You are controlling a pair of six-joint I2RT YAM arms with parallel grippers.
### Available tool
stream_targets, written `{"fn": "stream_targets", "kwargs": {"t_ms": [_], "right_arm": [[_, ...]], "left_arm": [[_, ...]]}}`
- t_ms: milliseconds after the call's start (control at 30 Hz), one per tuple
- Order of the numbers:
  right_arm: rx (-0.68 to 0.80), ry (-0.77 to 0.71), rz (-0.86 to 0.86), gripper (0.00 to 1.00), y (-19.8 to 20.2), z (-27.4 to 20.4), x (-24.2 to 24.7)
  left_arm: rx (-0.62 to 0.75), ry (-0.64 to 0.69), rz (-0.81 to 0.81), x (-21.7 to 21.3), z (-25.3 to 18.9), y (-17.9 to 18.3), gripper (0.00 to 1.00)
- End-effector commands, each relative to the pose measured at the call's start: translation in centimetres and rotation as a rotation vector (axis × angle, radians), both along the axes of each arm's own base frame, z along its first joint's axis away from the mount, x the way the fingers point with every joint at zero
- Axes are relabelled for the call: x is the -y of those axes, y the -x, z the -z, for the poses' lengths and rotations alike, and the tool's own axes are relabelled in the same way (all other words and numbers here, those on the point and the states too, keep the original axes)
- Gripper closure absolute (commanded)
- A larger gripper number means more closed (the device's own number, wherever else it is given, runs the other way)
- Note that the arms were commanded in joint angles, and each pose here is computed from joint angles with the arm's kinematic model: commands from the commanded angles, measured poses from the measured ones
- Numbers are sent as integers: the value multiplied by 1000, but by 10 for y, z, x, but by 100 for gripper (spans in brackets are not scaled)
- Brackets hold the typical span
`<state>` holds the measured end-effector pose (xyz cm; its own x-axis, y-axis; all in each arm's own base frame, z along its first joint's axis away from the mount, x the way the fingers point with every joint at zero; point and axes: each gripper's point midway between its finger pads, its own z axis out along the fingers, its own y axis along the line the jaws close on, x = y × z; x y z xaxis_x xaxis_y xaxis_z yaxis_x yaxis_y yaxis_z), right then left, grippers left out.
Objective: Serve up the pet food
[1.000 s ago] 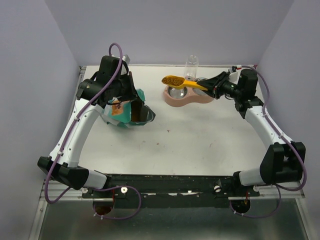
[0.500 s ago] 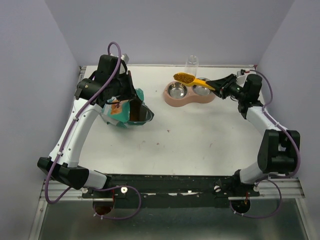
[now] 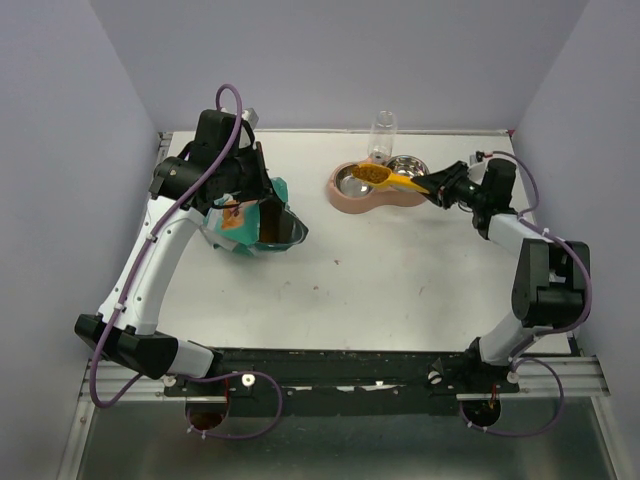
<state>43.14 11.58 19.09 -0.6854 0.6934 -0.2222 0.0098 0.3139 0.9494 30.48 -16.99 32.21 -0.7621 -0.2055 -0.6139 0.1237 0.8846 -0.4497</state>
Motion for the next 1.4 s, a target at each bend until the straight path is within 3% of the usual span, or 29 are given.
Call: {"fn": "stream_targets", "kwargs": {"t_ms": [0,600,1367], "right_arm": [[25,49,-24,99,-7,10,4],[-98,171,4,99,-30,46,19],[-175,371,-35,99,-43,40,15]], "left_arm": [[141,118,47,10,-53,9,100],[143,119,43,9,-54,7,100],[146,139,39,11,-54,6,100]]}}
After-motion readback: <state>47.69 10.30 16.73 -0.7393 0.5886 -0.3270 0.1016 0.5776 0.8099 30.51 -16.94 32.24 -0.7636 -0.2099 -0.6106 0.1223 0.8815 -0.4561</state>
